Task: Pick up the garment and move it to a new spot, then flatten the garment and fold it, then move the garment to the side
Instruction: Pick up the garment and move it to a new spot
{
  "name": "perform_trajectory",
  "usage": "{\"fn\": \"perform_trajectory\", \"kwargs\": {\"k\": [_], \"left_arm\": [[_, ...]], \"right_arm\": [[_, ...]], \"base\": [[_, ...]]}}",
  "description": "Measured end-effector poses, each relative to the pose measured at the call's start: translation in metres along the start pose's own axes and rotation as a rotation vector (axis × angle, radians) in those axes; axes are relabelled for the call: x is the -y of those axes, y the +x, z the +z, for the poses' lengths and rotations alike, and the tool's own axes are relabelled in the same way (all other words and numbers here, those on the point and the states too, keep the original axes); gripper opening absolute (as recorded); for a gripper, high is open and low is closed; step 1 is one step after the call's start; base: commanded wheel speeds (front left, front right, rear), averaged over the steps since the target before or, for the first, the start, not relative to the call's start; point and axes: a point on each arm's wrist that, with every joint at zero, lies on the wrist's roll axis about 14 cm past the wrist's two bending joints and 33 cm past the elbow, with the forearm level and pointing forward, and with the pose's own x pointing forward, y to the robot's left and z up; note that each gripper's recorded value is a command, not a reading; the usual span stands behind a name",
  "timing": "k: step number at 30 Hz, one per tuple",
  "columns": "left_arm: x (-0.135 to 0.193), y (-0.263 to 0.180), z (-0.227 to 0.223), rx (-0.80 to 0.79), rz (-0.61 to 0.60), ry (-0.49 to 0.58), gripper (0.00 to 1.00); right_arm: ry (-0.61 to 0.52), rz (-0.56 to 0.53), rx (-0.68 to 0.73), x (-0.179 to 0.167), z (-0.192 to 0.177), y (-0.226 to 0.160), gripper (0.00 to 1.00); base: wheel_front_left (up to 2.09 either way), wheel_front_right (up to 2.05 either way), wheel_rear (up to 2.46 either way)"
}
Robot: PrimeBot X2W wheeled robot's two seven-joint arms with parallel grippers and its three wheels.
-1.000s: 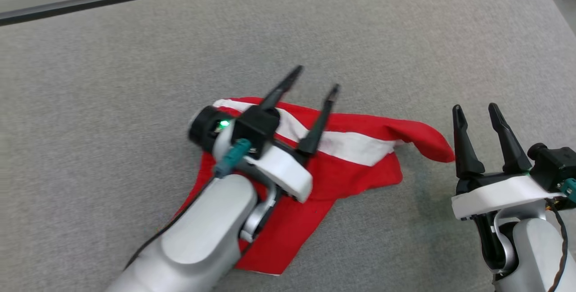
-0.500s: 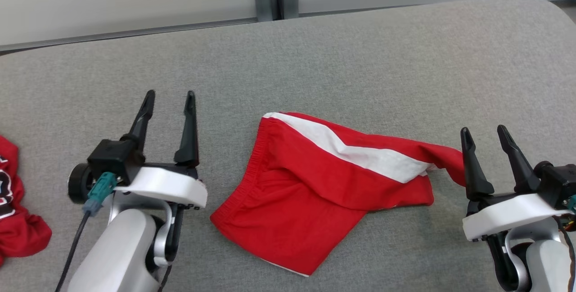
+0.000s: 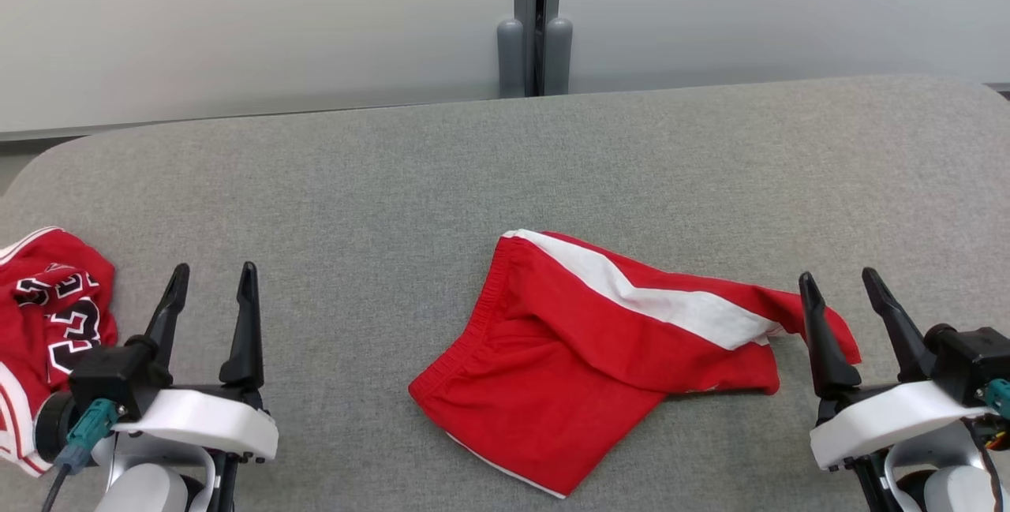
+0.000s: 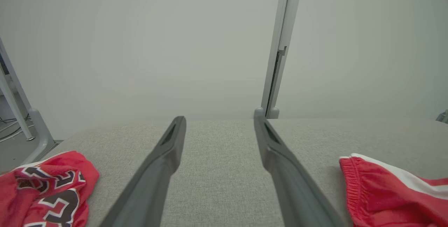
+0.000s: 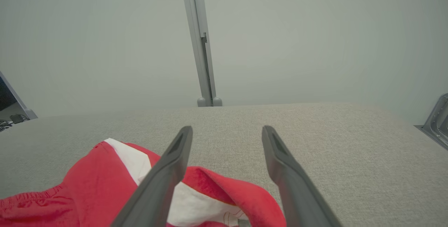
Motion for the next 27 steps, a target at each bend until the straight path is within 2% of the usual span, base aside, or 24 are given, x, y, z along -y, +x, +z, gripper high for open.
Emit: {"fn": "perform_trajectory", "kwargs": {"k": [13, 27], "left_arm": [[0.016, -0.04, -0.001, -0.012, -0.038, 0.022, 1.0], [0.019, -0.046, 0.001, -0.024, -0.036, 0.029, 1.0]], "right_arm": [[0.0, -0.007, -0.026, -0.007, -0.003, -0.036, 1.0], [0.006, -0.019, -0.031, -0.008, -0.002, -0.042, 1.0]], "base": [[0.0, 0.0, 0.0], [0.0, 0.0, 0.0]]}}
